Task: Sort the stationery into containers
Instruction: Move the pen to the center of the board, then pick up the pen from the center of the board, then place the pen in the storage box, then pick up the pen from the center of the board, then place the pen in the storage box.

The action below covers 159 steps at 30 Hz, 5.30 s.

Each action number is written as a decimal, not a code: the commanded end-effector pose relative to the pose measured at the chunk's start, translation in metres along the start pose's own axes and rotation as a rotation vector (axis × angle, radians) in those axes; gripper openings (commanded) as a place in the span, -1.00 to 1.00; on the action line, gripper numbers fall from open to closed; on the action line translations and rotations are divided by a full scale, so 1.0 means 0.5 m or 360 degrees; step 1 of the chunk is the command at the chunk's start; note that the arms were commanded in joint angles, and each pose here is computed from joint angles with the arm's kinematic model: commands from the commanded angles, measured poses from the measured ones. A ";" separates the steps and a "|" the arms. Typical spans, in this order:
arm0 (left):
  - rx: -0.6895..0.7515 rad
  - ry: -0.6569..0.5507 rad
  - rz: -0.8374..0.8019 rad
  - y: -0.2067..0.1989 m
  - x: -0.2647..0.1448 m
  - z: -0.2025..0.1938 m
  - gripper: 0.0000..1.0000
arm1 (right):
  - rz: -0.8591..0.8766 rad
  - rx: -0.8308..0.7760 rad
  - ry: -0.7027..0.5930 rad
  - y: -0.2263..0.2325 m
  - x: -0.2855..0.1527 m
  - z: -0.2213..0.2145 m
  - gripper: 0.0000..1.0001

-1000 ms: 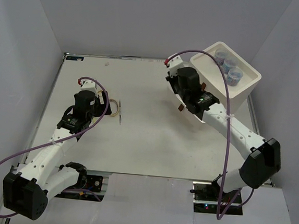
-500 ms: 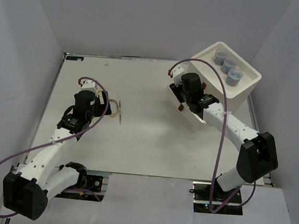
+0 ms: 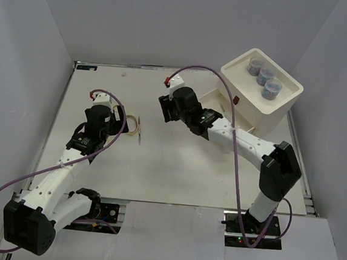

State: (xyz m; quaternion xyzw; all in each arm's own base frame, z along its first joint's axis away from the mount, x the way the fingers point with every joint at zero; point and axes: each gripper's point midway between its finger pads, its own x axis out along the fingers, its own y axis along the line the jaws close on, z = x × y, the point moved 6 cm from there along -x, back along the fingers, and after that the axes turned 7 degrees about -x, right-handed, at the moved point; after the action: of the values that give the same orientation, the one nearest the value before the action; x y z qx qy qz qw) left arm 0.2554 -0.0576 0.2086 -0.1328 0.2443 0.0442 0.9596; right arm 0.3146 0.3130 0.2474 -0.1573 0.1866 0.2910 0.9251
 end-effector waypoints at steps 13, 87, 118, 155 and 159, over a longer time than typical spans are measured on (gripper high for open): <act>-0.0065 -0.0130 0.0078 0.016 -0.025 0.022 0.96 | 0.0201 0.0229 0.0187 0.258 0.204 -0.103 0.32; -0.0236 0.0430 0.0547 0.117 0.241 -0.032 0.69 | -0.0215 -0.0226 -0.0545 -0.206 -0.317 -0.087 0.71; -0.0375 0.0450 0.0101 0.058 0.128 -0.032 -0.68 | 0.0386 -0.0014 -0.0704 -0.111 -0.323 -0.046 0.85; -0.0658 -0.0085 -0.1559 -0.251 -0.132 0.080 -0.61 | 0.1048 0.0468 -0.0506 0.170 -0.133 0.095 -0.13; -0.0621 -0.0075 -0.1552 -0.251 -0.127 0.074 -0.53 | 0.0990 0.0446 -0.0494 0.163 -0.130 0.090 -0.49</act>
State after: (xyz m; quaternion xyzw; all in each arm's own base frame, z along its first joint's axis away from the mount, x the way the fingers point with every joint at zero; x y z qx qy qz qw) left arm 0.2398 -0.1686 0.2893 -0.4157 0.1429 -0.3381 0.8321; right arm 0.2236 0.3588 0.2773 0.0768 0.1626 0.5515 0.8146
